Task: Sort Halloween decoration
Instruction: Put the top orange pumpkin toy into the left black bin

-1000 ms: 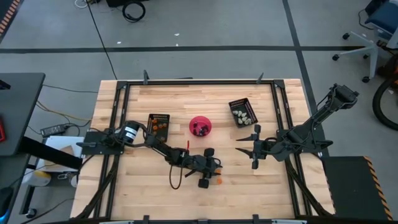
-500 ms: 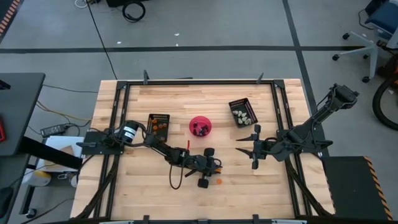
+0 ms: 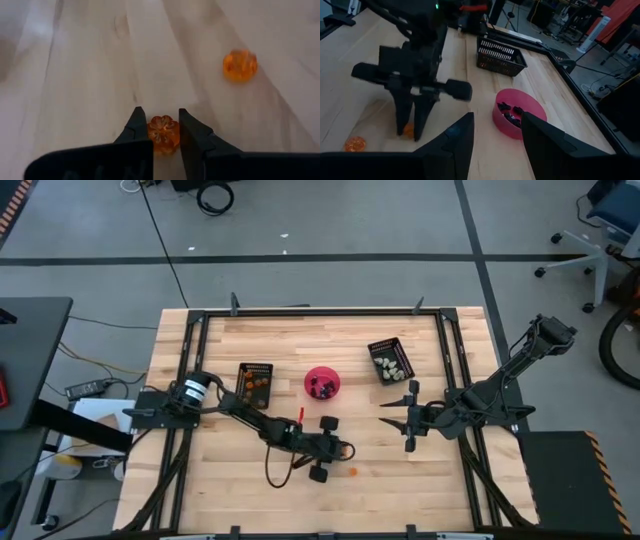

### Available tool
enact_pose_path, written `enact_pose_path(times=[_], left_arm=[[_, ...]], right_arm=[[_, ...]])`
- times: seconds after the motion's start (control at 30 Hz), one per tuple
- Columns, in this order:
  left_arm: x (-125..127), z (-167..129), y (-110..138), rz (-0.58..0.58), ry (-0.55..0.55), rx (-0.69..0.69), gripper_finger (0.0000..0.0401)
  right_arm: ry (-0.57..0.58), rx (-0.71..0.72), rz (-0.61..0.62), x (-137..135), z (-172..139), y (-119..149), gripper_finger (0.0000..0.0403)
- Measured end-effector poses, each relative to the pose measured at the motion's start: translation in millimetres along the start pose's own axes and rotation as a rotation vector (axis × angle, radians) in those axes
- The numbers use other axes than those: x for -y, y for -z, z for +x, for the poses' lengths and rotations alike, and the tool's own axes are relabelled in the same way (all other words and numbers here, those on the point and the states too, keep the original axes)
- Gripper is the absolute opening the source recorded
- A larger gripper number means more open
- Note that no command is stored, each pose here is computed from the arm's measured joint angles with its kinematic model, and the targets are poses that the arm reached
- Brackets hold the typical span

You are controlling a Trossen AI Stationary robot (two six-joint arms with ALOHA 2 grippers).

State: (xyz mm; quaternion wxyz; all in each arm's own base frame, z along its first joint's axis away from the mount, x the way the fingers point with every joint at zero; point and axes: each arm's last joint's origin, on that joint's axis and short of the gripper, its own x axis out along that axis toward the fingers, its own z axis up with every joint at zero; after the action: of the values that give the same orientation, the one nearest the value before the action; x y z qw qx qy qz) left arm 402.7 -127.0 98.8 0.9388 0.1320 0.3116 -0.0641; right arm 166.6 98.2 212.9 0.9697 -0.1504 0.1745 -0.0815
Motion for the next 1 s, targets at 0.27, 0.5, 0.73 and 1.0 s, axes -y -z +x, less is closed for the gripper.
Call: enact_pose_path(times=[0.27,0.5,0.73,1.0], left_arm=[[5.6,-27.4,-4.2,0.024,-0.049,-0.157,0.0037],[1.6,-54.2,-10.0,-0.001,-0.063,-0.260,0.0033],[-1.2,-61.7,-16.6,-0.009,-0.062,-0.248,0.0016],[-3.8,-62.5,-12.0,-0.024,-0.068,-0.297,0.0015]], right_arm=[[-0.001,-0.001,0.004,-0.2,-0.1,0.2,0.0167],[-0.001,-0.002,0.004,-0.2,-0.1,0.3,0.0167],[-0.001,-0.002,0.005,-0.2,-0.1,0.3,0.0167],[-0.002,-0.003,0.007,-0.2,-0.1,0.4,0.0167]])
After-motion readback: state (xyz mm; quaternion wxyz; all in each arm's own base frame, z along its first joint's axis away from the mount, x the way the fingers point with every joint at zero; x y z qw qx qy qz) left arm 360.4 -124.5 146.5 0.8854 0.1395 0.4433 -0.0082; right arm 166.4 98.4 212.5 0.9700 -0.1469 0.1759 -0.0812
